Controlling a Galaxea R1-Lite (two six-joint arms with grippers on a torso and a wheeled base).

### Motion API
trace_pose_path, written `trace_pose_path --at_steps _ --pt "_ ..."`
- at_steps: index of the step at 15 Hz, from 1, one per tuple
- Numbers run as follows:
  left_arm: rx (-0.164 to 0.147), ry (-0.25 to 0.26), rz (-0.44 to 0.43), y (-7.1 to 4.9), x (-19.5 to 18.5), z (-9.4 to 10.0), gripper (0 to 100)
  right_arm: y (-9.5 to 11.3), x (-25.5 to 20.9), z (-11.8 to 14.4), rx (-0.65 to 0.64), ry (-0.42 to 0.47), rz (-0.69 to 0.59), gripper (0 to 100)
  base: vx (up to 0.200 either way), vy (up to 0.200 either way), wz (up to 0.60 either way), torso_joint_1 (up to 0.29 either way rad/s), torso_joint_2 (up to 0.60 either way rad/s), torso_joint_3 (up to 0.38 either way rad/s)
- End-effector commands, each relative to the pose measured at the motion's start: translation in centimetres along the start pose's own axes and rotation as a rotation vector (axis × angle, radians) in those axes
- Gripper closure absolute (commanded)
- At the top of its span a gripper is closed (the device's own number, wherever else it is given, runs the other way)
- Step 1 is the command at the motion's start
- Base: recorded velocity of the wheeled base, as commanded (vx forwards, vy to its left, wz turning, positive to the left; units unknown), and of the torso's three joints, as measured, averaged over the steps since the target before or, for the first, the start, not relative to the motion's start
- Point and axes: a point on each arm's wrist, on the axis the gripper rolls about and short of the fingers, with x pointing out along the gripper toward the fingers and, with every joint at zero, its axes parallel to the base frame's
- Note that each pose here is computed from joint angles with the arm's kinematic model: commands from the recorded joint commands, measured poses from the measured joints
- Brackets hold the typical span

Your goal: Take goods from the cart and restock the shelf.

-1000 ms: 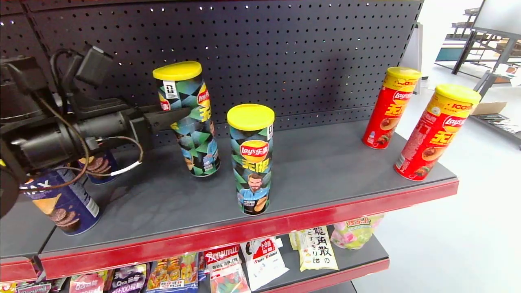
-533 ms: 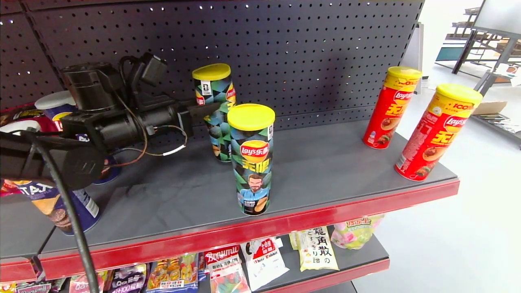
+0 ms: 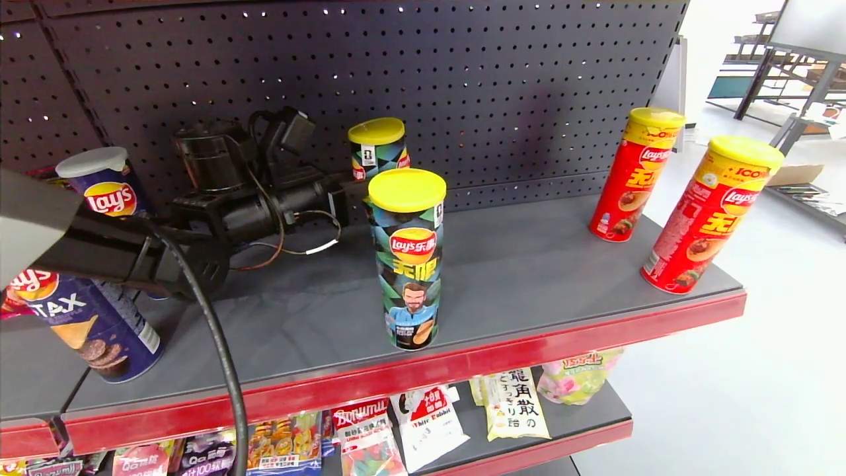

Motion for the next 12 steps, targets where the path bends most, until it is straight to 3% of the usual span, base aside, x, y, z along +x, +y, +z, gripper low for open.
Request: trace_pose_path --at_steps 1,9,10,12 --pt "-0.003 0.004 -0.002 0.27 0.51 -0.58 100 0.0 0.01 0.01 0.0 0.001 0.001 0 0.0 0.0 0.0 0.0 0.0 0.0" --pt "-0.003 0.013 -0.006 0.35 0.65 -0.95 100 0.0 0.01 0.01 0.0 0.001 0.001 0 0.0 0.0 0.0 0.0 0.0 0.0" --pt "-0.003 0.015 -0.006 0.34 0.62 -1.03 0 0.0 0.0 0.0 0.0 0.0 0.001 0 0.0 0.0 0.0 0.0 0.0 0.0" --pt "-0.01 0.016 -0.006 0.28 0.54 -0.86 0 0.0 0.01 0.01 0.0 0.001 0.001 0 0.0 0.0 0.0 0.0 0.0 0.0"
